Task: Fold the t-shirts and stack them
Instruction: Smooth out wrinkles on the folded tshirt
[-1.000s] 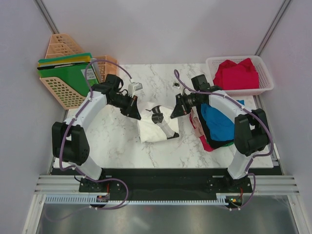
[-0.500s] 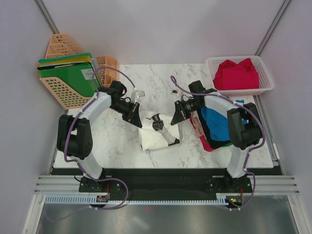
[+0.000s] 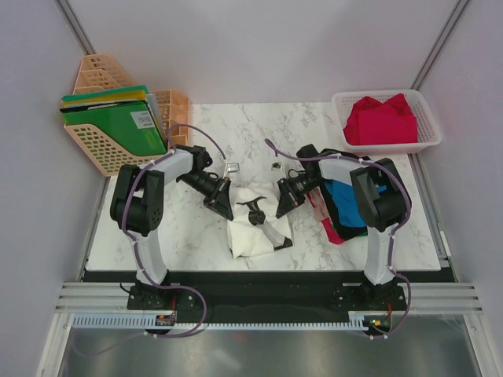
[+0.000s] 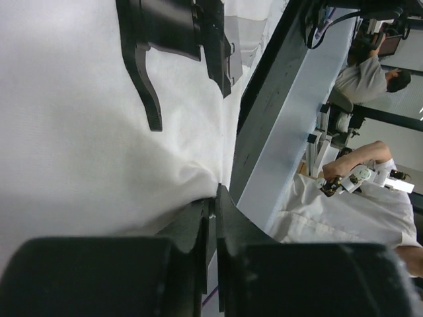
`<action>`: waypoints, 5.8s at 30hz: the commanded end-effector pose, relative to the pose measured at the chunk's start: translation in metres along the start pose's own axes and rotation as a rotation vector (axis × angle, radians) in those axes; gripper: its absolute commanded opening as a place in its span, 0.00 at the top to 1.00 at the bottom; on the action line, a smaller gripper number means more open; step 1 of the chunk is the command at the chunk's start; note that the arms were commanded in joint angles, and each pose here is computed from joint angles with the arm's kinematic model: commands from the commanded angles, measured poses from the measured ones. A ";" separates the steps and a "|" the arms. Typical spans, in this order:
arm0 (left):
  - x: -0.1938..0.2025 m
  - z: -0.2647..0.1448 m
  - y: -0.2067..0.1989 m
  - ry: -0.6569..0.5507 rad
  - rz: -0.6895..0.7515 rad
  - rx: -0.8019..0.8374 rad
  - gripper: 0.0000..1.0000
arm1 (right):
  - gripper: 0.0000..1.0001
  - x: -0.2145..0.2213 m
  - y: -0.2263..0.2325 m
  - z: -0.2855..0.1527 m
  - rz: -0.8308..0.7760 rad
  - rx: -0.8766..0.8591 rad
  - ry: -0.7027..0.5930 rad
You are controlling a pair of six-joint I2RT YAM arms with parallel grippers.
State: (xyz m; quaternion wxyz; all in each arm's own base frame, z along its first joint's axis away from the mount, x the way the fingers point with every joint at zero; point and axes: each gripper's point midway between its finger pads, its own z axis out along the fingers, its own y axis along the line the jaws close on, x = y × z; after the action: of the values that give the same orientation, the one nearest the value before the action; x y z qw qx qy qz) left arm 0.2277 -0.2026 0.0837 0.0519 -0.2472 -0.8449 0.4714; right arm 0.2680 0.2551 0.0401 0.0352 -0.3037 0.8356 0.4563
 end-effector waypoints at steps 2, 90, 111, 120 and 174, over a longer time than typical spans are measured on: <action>-0.006 -0.002 -0.014 -0.010 0.066 0.034 0.83 | 0.53 0.008 0.003 0.006 -0.049 -0.033 0.015; 0.075 -0.217 0.027 -0.713 0.304 -1.327 0.19 | 1.00 -0.104 0.042 0.187 -0.605 0.306 0.121; 0.075 -0.206 0.028 -0.684 0.321 -1.278 0.19 | 1.00 -0.192 -0.010 0.144 -0.694 0.851 -0.259; 0.071 -0.201 0.029 -0.670 0.329 -1.247 0.19 | 1.00 -0.206 0.040 0.112 -0.760 0.815 -0.375; 0.058 -0.034 0.048 -0.016 -0.117 0.014 0.00 | 0.02 -0.054 -0.029 -0.042 -0.121 0.056 0.106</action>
State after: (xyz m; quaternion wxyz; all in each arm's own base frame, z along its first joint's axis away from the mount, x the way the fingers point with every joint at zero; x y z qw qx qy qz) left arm 0.1970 -0.1221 0.0561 0.0778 -0.2012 -0.8619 0.4589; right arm 0.3426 0.2253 0.0436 0.0270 -0.3553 0.8574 0.3714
